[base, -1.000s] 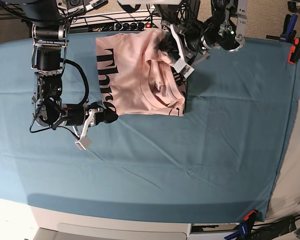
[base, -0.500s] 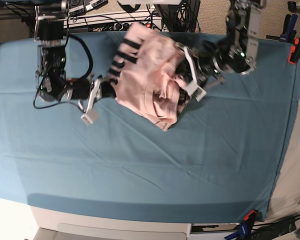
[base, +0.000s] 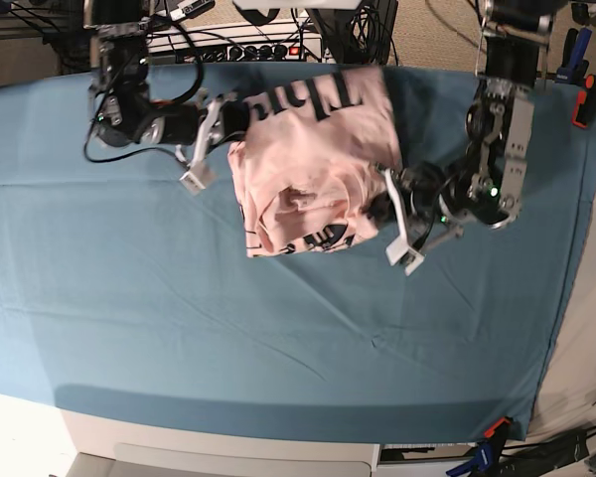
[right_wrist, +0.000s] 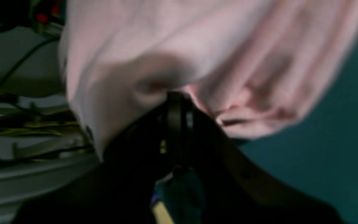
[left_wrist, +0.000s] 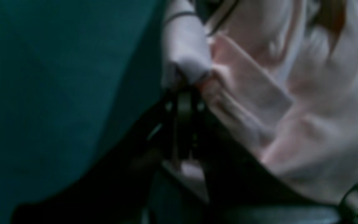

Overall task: Fold the T-shirt properly
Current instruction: 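Rotate and square the folded stack with both grippers, then release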

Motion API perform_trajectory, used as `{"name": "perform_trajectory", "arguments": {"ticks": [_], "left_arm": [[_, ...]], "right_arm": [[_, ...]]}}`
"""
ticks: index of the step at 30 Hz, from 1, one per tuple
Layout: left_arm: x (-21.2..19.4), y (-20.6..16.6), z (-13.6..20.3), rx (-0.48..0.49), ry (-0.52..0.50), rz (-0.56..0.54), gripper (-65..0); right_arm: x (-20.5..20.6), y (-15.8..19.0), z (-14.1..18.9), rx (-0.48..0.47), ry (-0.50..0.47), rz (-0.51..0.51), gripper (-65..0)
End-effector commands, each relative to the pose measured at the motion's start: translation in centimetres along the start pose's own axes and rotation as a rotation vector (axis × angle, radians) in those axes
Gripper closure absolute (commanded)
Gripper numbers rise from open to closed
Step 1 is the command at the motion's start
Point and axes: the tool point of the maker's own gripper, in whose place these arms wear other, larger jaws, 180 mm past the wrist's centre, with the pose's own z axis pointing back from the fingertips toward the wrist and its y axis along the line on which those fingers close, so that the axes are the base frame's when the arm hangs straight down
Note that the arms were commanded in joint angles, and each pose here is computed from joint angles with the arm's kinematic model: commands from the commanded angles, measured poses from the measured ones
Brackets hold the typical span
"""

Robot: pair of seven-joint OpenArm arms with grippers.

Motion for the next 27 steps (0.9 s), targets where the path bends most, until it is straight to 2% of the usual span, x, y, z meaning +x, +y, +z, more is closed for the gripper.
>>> {"name": "perform_trajectory", "arguments": {"ticks": [1,6,11,12,14,16,17,20,23,25,27], "left_arm": [[2.2,0.2,0.5,0.001,-0.053,-0.027,0.0],[3.2,0.2,-0.2,0.005,-0.035,-0.074,0.0],[2.9,0.6,-0.2,0.031,-0.014,-0.090,0.0],[3.0,1.0,-0.1,0.049,-0.009,-0.099,-0.5],[3.3,2.2,0.3,0.103,0.003,-0.126,-15.2],[3.9,3.8,1.1,0.161,0.012,-0.155,-26.6],[4.2,4.8,1.7,0.194,0.016,-0.169,-28.1],[5.5,7.7,3.8,0.285,0.015,-0.162,-28.0],[6.5,9.8,5.9,0.339,0.012,-0.175,-27.5],[6.9,10.1,6.9,0.326,0.005,-0.164,-20.4],[7.0,9.7,7.4,0.273,-0.015,-0.143,-4.0]], "right_arm": [[-0.4,0.6,-0.4,0.011,0.020,0.010,0.0],[0.2,1.9,-1.7,0.052,-0.013,-0.005,0.0],[-0.1,1.4,-1.7,0.028,0.005,0.005,0.0],[0.0,1.2,-1.5,0.022,0.008,0.010,-7.3],[0.3,0.1,-0.7,-0.021,0.014,0.025,-18.9],[1.5,-1.6,0.9,-0.082,-0.004,0.040,-20.0],[2.3,-2.4,1.8,-0.110,-0.024,0.046,-20.0],[5.0,-4.6,5.0,-0.187,-0.107,0.057,-20.0],[8.0,-5.1,7.7,-0.196,-0.239,0.053,-20.0],[9.8,-4.7,9.1,-0.165,-0.333,0.051,-20.0],[11.3,-3.6,10.0,-0.104,-0.414,0.056,-17.9]]}}
